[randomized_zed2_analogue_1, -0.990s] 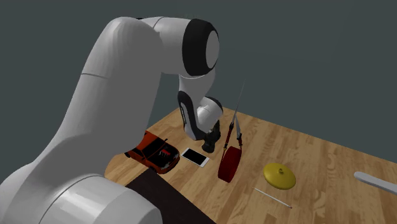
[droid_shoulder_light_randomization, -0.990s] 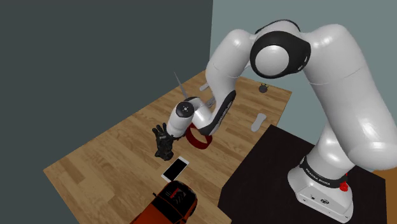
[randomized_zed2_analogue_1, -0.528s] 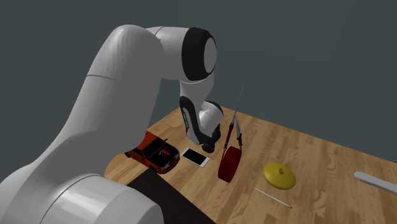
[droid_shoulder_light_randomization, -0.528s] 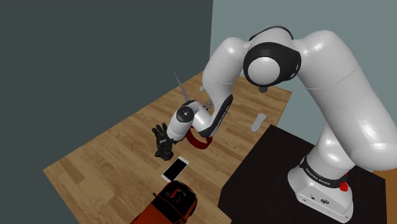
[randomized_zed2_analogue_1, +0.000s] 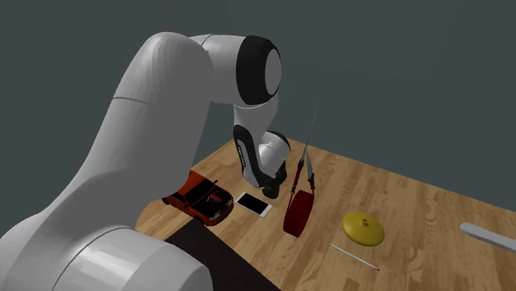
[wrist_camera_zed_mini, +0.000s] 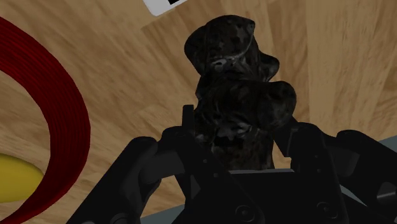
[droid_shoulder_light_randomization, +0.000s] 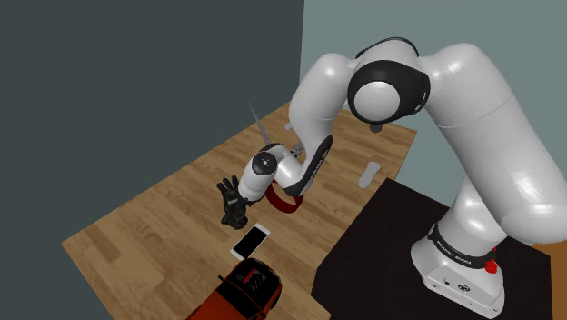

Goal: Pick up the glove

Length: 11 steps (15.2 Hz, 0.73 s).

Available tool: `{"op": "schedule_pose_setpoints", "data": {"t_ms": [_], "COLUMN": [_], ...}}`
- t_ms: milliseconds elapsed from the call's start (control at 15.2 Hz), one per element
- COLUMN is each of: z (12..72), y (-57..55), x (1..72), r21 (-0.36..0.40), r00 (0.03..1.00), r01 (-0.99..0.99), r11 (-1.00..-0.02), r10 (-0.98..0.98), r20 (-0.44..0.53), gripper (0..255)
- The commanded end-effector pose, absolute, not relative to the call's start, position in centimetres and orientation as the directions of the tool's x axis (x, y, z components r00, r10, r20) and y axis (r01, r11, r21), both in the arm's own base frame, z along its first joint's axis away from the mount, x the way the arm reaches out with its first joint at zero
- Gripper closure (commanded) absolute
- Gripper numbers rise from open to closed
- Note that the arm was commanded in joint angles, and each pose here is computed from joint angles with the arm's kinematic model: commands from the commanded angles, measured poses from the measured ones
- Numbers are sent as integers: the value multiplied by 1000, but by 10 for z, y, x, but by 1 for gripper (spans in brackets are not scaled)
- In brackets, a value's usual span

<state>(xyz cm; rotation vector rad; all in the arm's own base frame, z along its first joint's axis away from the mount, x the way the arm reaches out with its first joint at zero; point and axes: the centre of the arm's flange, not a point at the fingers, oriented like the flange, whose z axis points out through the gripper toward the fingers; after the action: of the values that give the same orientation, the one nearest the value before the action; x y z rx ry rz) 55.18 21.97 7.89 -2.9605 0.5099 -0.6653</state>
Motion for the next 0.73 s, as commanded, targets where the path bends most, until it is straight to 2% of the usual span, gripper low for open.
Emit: {"op": "schedule_pose_setpoints", "data": {"t_ms": [0, 660], "z": [83, 136], "y": [220, 220], "x": [551, 551], "r21": [-133, -133], "r00": [852, 852], "r01": [-305, -305], "r11": [-943, -943], "r10": [-332, -332], "r20": [404, 404], "gripper": [255, 255]}}
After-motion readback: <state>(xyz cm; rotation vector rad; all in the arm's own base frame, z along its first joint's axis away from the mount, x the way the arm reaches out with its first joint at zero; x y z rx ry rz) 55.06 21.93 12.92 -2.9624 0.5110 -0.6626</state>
